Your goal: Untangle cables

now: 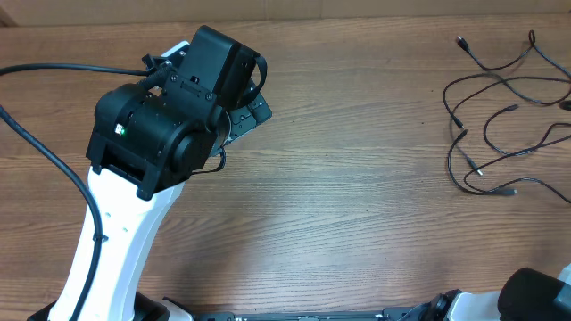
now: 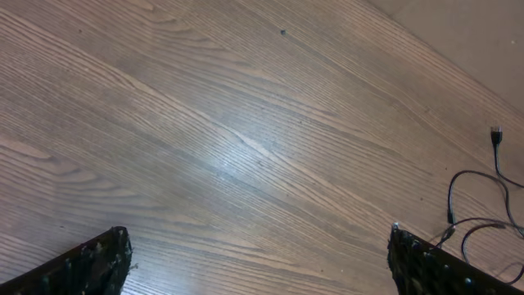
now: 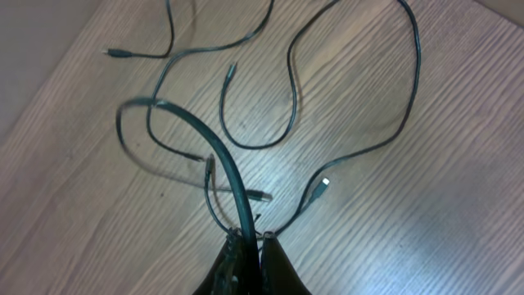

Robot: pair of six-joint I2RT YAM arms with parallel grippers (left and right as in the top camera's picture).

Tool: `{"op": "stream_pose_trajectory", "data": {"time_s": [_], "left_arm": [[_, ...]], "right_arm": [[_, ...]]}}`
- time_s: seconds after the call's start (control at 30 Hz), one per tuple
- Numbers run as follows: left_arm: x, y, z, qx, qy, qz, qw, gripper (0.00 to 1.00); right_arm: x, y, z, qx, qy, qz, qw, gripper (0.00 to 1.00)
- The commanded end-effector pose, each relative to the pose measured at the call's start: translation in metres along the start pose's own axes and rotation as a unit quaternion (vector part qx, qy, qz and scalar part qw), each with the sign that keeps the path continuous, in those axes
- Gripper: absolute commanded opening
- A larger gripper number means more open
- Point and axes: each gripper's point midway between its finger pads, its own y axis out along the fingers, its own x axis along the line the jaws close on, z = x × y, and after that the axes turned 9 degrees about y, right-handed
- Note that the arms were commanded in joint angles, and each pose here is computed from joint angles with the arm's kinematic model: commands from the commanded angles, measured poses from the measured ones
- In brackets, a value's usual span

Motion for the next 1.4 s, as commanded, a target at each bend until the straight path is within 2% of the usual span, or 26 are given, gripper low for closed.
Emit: {"op": "stream_pose_trajectory", "data": {"time_s": [0.0,0.37,0.87,1.2,1.37], "left_arm": [[0.003,-0.002,-0.003,-0.009,0.009,-0.005,1.0,1.0],[0.003,-0.002,-0.003,-0.009,0.009,-0.005,1.0,1.0],[0.003,-0.002,-0.003,-0.009,0.009,-0.005,1.0,1.0],[0.003,-0.002,-0.003,-0.009,0.009,-0.005,1.0,1.0],[0.003,-0.002,-0.003,-0.009,0.009,-0.005,1.0,1.0]], "right_arm": [[-0.01,0.004,-0.003,-0.007,0.017,0.007,1.0,0.04],[-0.049,0.018,-0.023,-0.027,0.077,0.03,0.996,0.04],[-0.13,0.031,-0.048,-0.061,0.184,0.073,0.978,0.04],[-0.158,0.035,-0.06,-0.081,0.207,0.101,0.97,0.04],[-0.17,0.05,-0.059,-0.068,0.209,0.129,0.967,0.04]]}}
